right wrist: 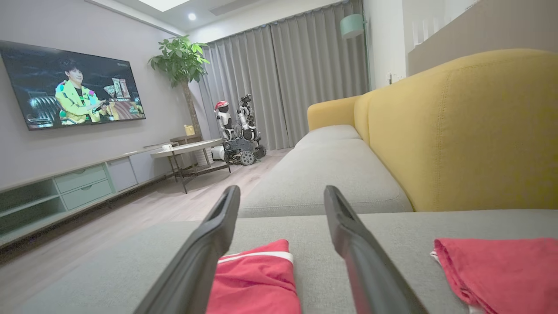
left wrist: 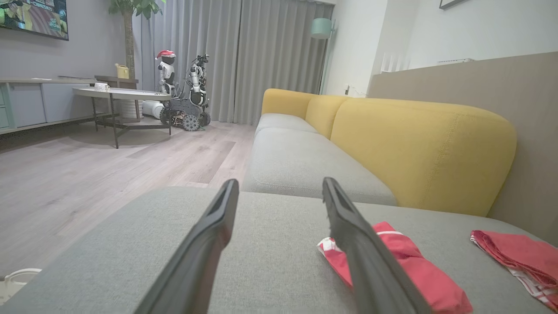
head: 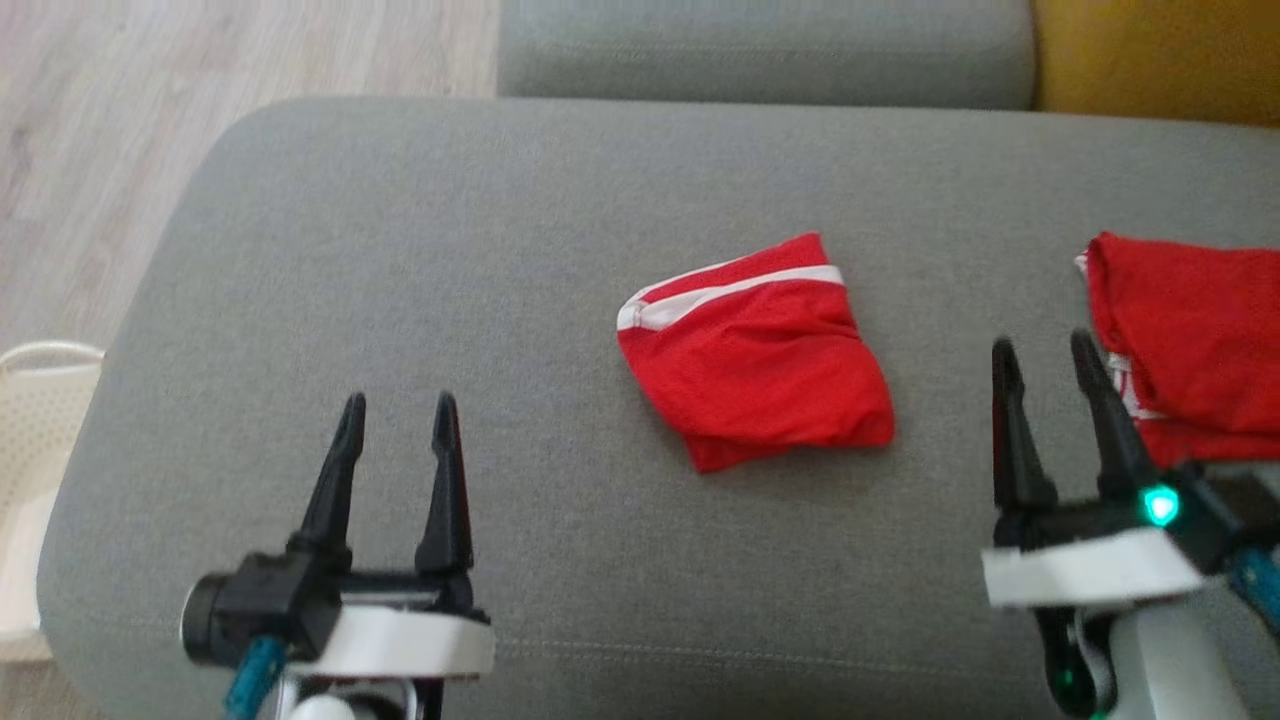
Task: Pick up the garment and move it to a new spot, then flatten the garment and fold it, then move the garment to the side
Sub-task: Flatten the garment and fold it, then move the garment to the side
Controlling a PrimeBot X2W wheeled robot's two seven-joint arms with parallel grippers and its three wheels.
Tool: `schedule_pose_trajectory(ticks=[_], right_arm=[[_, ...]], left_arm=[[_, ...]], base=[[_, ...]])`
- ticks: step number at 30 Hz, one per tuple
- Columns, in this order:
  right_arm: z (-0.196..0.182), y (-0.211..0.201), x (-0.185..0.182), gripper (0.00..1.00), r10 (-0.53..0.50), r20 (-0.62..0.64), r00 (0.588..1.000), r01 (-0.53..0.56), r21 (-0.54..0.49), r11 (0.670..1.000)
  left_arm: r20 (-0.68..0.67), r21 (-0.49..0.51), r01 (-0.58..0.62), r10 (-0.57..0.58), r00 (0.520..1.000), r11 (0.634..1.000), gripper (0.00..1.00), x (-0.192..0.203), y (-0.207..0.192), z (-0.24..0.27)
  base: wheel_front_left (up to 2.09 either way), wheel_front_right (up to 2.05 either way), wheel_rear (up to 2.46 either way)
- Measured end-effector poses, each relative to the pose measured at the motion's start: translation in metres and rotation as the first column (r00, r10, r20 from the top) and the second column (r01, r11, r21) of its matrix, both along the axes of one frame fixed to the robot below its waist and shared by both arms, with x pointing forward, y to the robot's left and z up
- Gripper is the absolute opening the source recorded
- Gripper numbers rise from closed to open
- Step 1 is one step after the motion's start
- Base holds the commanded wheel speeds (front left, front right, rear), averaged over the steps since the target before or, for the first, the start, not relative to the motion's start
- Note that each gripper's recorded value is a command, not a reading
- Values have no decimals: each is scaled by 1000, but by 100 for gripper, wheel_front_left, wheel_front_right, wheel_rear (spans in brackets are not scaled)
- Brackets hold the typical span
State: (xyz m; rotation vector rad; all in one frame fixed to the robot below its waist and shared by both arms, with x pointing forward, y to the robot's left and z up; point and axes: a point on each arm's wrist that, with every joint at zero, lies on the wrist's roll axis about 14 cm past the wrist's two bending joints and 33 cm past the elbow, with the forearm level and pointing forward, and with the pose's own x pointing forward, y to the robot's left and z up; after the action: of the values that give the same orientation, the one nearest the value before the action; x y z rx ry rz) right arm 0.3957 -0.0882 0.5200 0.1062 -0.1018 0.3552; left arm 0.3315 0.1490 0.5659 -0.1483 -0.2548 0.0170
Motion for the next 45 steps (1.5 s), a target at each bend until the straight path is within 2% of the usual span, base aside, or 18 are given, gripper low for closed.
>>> schedule_pose_trajectory(ticks=[6, 9, 34, 45], right_arm=[[-29, -16, -40, 100, -51, -86, 995, 51, 1, 999], [-32, -16, -49, 100, -55, -98, 994, 56, 2, 998], [-23, -3, -53, 100, -23, -64, 998, 23, -10, 1000], [-40, 6, -52, 100, 6, -116, 993, -9, -23, 1000]], left_arm=[[-54, 45, -1, 4, 999, 999, 100, -18, -1, -19], [-72, 74, 19, -13, 997, 997, 100, -22, -6, -25], [-96, 113, 22, -11, 995, 993, 100, -31, -7, -35], [-126, 127, 36, -20, 992, 991, 100, -33, -10, -44]], base=[[0, 0, 0], [0, 0, 0], [0, 0, 0], [0, 0, 0]])
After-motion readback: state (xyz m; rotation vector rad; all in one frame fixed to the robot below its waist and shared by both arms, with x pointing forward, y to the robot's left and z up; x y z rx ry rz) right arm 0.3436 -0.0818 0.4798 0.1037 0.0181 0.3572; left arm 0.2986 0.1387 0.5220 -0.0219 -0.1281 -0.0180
